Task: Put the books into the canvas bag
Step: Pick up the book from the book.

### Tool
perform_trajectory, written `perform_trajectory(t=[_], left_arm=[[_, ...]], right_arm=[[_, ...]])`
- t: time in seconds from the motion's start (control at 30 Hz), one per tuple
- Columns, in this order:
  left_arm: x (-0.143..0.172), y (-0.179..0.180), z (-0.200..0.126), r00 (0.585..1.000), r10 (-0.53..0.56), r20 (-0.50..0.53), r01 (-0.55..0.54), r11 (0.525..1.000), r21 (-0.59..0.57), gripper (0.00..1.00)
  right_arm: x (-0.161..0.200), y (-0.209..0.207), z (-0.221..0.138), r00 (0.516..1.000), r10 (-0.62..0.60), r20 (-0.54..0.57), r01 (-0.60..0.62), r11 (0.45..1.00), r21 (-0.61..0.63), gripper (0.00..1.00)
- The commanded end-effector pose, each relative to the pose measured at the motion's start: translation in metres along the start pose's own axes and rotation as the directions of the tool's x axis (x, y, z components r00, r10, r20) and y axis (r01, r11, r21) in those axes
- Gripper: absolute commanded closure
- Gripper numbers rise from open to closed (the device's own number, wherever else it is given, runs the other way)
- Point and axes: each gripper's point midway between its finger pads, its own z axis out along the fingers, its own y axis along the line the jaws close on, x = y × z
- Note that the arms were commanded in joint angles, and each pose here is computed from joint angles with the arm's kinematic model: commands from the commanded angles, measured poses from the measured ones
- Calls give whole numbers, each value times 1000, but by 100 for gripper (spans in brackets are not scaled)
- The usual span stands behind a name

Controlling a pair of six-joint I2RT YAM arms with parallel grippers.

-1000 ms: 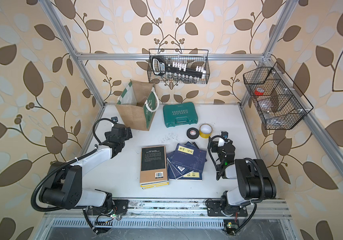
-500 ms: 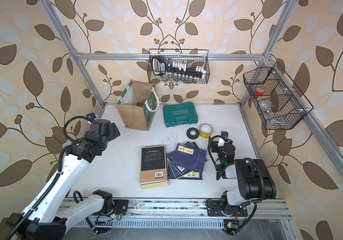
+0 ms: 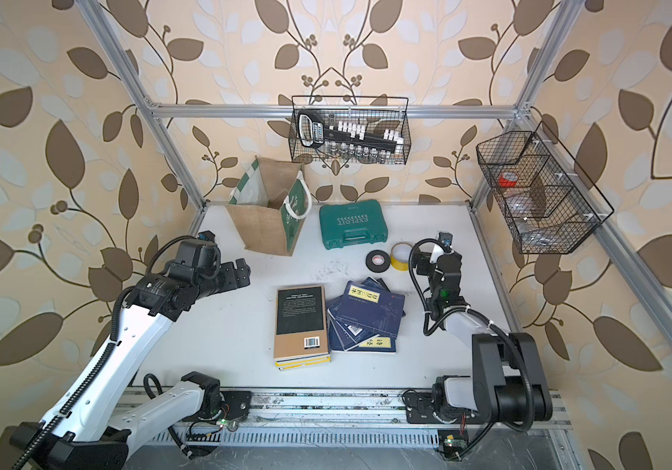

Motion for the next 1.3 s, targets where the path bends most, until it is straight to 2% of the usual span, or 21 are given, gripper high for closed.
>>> perform_trajectory(t=[0.0, 0.07, 0.17, 0.27, 0.37, 0.43, 0.6, 0.73, 0.87, 0.93, 1.1, 1.27], left_arm=[[30, -23, 4, 992, 7, -126, 12, 989, 150, 1], [37, -30, 6, 990, 5, -138, 24, 978, 208, 1], [47, -40, 6, 990, 8, -144, 34, 956, 290, 1], [53, -49, 6, 986, 15, -166, 44, 936, 348, 1], [59, -62, 5, 980, 50, -191, 37, 904, 425, 1], [62, -66, 6, 978, 65, -200, 31, 895, 446, 1], [70, -67, 13, 966, 64, -250, 57, 893, 446, 1], [78, -64, 25, 950, 4, -313, 132, 902, 411, 1], [84, -58, 37, 932, -80, -354, 215, 908, 359, 1], [87, -56, 43, 923, -116, -368, 249, 908, 337, 1], [95, -50, 61, 897, -177, -404, 305, 912, 276, 1], [101, -56, 73, 882, -186, -432, 337, 890, 306, 1]], right_arm=[[9, -3, -15, 979, 49, -198, -30, 995, 95, 1], [7, 14, -30, 965, 88, -248, -79, 996, 46, 1], [12, 53, -58, 940, 132, -314, -176, 978, -113, 1], [30, 76, -88, 901, 161, -403, -243, 956, -163, 1], [46, 98, -116, 872, 167, -460, -296, 928, -224, 1], [50, 120, -133, 864, 139, -483, -321, 892, -317, 1], [60, 201, -178, 847, -68, -527, -335, 703, -628, 1], [69, 252, -200, 822, -206, -531, -338, 575, -745, 2], [85, 289, -201, 780, -311, -542, -344, 511, -788, 1], [92, 304, -194, 767, -344, -542, -341, 497, -798, 1], [116, 322, -172, 731, -382, -565, -334, 522, -785, 1], [138, 329, -158, 706, -394, -589, -338, 543, -768, 1]])
